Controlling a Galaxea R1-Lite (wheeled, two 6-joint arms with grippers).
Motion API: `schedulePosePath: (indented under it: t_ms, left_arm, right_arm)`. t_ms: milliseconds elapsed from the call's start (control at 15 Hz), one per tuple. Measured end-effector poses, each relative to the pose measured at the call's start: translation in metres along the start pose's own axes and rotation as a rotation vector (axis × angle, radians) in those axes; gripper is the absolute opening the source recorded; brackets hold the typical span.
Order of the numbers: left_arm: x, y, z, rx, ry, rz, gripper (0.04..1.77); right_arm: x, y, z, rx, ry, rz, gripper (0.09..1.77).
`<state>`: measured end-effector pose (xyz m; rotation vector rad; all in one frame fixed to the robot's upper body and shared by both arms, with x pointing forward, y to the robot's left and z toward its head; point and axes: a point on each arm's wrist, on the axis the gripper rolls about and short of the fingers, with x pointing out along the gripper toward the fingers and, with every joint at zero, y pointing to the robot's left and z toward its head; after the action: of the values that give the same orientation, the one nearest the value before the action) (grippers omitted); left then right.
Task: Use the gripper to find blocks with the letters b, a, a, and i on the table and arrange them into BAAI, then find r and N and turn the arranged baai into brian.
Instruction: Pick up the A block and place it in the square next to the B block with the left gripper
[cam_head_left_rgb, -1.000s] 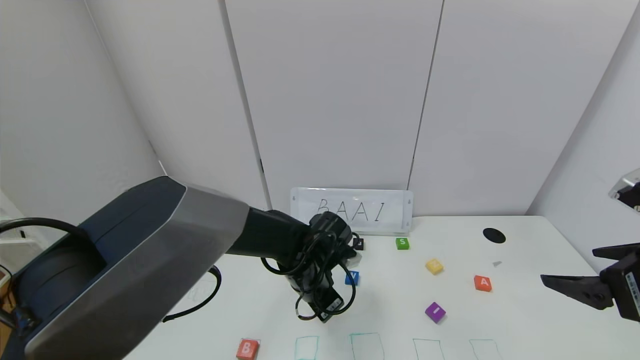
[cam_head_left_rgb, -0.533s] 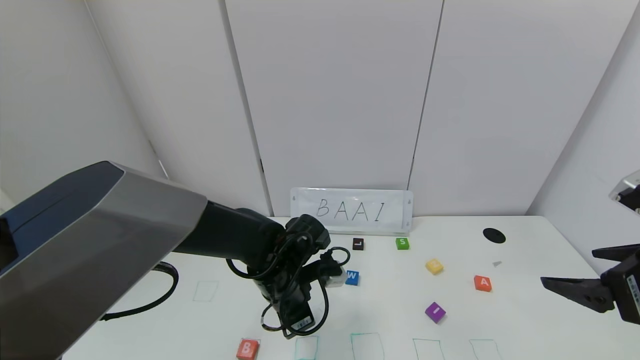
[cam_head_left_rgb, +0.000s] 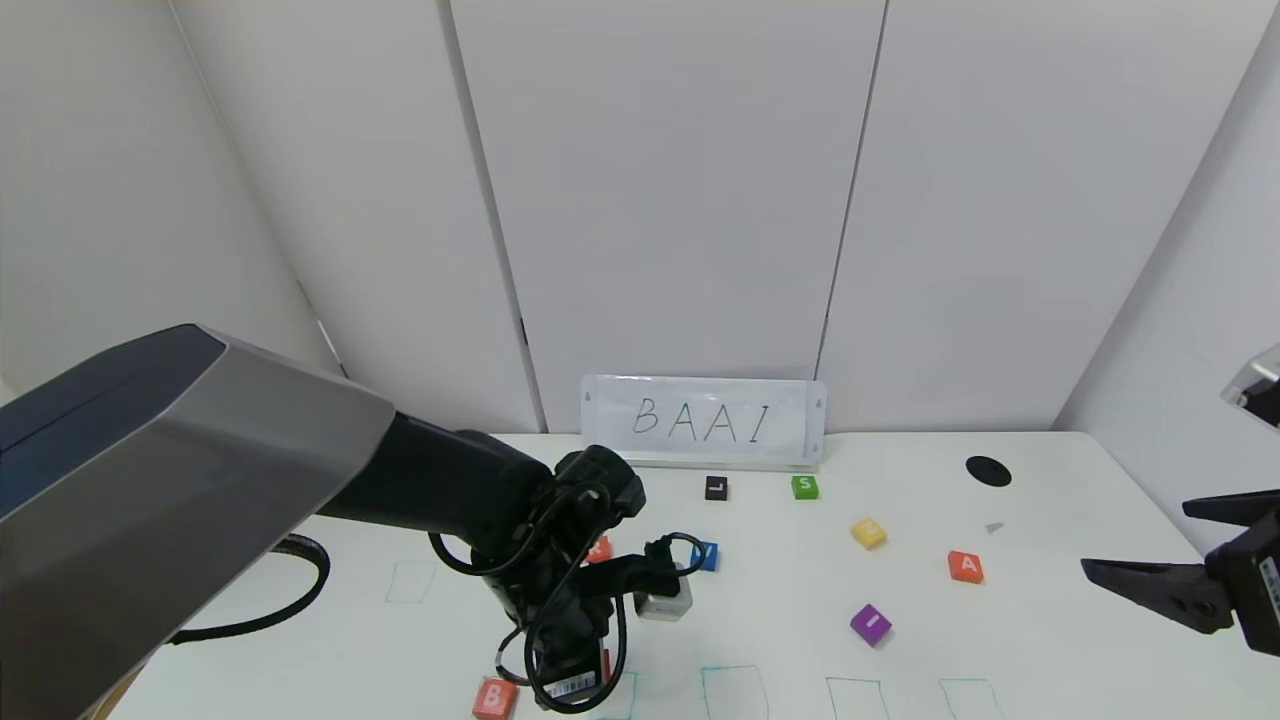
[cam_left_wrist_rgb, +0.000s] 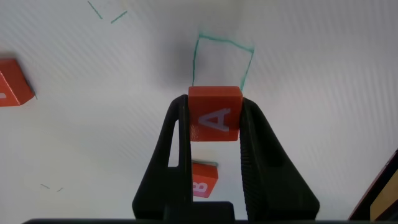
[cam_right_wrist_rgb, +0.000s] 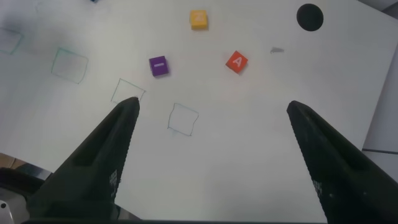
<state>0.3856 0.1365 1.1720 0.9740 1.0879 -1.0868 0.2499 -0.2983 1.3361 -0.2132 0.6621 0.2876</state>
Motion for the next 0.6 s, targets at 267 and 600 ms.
schedulePosePath:
  t_ms: [267, 600]
  left_arm:
    - [0.009, -0.002, -0.001, 0.103, -0.038, 0.037, 0.5]
    - [0.015, -0.006, -0.003, 0.161, -0.039, 0.036, 0.5]
  right_arm:
    - [0.0, 0.001, -0.001, -0.002, 0.001, 0.013, 1.71]
    - [0.003, 0.004, -0.002, -0.011, 0.014, 0.03, 1.71]
